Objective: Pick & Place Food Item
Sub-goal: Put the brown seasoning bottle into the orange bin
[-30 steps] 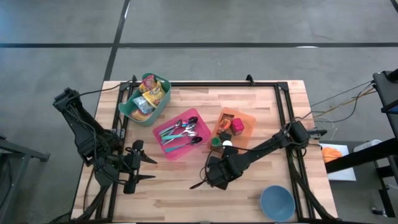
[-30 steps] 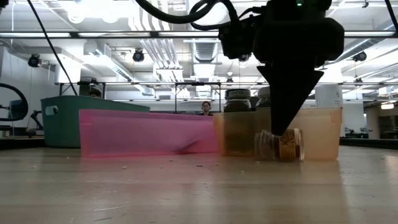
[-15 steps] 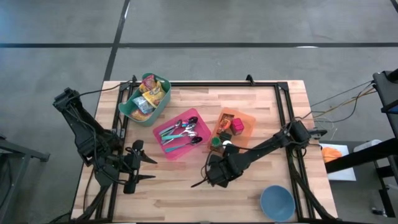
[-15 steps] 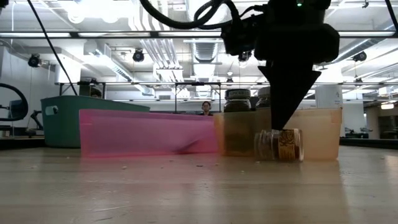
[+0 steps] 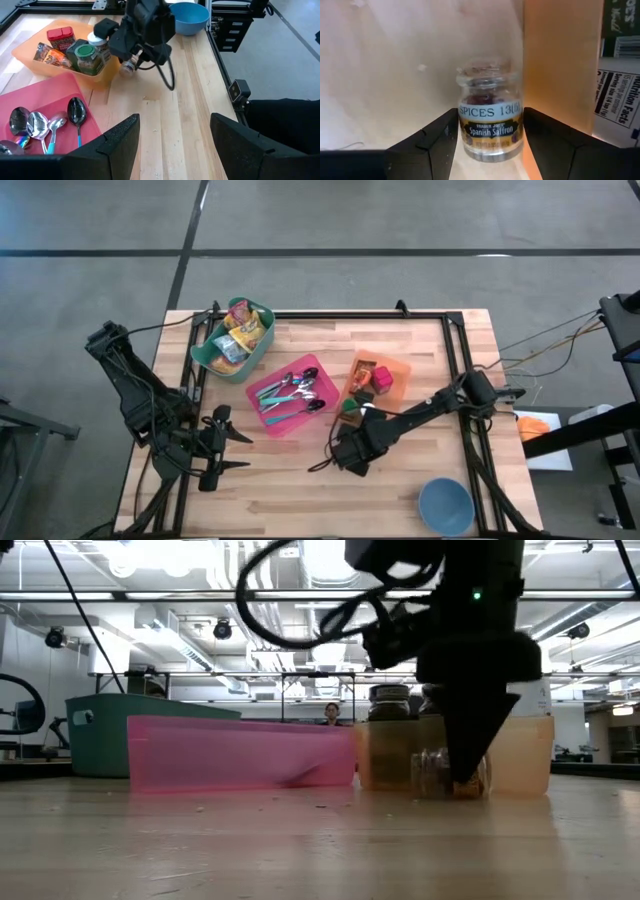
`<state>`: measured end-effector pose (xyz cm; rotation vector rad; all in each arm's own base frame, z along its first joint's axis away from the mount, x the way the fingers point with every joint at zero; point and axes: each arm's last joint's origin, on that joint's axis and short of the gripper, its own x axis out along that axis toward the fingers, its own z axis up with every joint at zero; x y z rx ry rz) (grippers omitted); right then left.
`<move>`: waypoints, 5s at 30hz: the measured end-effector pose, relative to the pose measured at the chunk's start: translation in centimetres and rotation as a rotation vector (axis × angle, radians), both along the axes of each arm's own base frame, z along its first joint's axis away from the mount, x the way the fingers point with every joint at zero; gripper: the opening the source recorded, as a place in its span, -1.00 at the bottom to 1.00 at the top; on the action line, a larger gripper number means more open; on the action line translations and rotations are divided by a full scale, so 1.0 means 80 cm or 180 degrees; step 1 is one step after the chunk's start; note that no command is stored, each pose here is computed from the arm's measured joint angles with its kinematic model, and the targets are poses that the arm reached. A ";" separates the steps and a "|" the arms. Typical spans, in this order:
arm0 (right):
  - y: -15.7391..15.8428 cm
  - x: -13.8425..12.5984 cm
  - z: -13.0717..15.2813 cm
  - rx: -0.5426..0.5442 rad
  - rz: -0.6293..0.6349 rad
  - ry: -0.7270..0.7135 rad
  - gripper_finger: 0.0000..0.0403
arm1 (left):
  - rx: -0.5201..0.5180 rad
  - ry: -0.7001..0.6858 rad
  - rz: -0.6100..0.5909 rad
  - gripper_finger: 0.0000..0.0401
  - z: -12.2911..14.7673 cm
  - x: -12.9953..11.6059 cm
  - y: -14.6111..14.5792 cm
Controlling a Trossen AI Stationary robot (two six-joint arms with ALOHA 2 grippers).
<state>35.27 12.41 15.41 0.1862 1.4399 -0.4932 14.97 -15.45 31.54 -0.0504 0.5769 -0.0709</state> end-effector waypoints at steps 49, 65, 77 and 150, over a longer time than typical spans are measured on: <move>0.032 -0.019 -0.024 0.0274 -0.0194 -0.0136 -0.08 | -0.0007 -0.0001 0.0004 0.22 0.000 0.000 0.000; 0.023 -0.009 -0.012 0.0329 0.0102 -0.0108 -0.07 | 0.0000 -0.0001 -0.0001 0.22 0.000 0.000 0.000; 0.036 -0.013 -0.012 0.0273 -0.0082 -0.0211 -0.07 | -0.0001 -0.0001 0.0000 0.22 0.000 0.000 0.000; 0.108 0.009 -0.042 0.0686 -0.0326 -0.0934 -0.10 | -0.0495 0.0447 0.0791 0.22 -0.065 0.085 -0.017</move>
